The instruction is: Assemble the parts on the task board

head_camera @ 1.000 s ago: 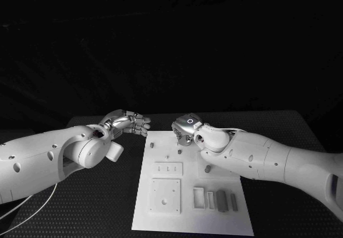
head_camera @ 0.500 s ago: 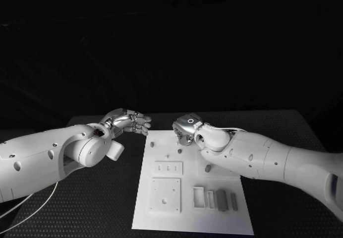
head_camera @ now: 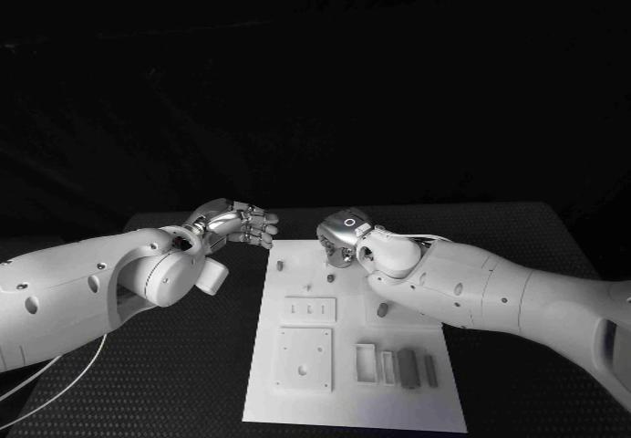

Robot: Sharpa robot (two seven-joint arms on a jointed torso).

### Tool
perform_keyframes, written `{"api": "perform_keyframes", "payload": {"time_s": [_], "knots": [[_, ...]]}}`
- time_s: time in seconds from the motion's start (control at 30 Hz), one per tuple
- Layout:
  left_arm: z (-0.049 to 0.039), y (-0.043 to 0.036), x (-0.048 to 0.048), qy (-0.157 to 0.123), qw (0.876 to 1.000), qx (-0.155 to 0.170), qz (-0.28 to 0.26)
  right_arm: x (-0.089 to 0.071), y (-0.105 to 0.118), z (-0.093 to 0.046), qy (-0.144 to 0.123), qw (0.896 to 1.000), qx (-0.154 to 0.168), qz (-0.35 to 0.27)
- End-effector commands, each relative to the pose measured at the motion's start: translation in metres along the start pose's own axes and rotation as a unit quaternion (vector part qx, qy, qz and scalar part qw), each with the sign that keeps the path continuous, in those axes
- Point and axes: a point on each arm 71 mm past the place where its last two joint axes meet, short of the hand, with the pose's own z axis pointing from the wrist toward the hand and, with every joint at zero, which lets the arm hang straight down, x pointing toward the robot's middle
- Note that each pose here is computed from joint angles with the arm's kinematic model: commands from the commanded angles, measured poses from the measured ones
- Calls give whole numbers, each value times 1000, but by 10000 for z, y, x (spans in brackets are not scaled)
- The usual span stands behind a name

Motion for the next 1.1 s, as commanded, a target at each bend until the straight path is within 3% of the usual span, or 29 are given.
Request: {"api": "perform_keyframes", "payload": {"time_s": [0.03, 1.1], "knots": [[7, -25, 20, 7, 1000, 5, 1, -3, 3, -4, -6, 1000, 1, -3], [17, -33, 30, 8, 1000, 6, 2, 4, -21, 5, -5, 1000, 6, -9]]}}
